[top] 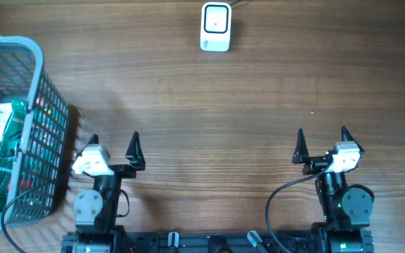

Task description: Scan the item barcode

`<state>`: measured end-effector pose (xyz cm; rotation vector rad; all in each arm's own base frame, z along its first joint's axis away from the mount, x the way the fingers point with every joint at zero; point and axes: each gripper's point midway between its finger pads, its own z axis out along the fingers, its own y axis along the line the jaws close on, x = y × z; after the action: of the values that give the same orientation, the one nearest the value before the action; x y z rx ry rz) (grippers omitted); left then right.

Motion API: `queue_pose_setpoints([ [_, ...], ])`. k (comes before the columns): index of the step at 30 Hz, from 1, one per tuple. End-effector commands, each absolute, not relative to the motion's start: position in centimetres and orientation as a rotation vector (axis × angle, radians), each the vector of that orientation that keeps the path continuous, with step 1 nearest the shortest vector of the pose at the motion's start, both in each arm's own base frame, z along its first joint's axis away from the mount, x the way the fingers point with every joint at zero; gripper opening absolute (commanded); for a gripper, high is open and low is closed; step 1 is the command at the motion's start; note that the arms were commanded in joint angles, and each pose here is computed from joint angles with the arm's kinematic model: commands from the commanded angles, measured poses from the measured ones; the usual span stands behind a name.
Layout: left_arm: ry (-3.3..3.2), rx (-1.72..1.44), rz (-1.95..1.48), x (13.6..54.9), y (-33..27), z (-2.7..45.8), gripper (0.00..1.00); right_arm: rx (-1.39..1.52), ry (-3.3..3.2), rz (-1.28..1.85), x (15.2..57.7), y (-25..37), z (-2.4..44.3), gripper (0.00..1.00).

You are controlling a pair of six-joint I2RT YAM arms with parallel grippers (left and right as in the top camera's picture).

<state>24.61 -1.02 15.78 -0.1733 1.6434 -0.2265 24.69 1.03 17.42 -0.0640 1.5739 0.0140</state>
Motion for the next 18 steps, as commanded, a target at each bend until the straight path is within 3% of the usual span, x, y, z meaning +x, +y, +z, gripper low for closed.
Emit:
queue_pose_setpoints([
  [1,1.644,-0.181,-0.247,24.6,-1.1,15.6,1.00,-0.087,1.566,0.016,24.6,1.3,17.6,1.00],
  [18,1.648,-0.202,-0.294,23.9,-1.4,17.8,1.00,-0.087,1.566,0.016,24.6,1.3,17.6,1.00],
])
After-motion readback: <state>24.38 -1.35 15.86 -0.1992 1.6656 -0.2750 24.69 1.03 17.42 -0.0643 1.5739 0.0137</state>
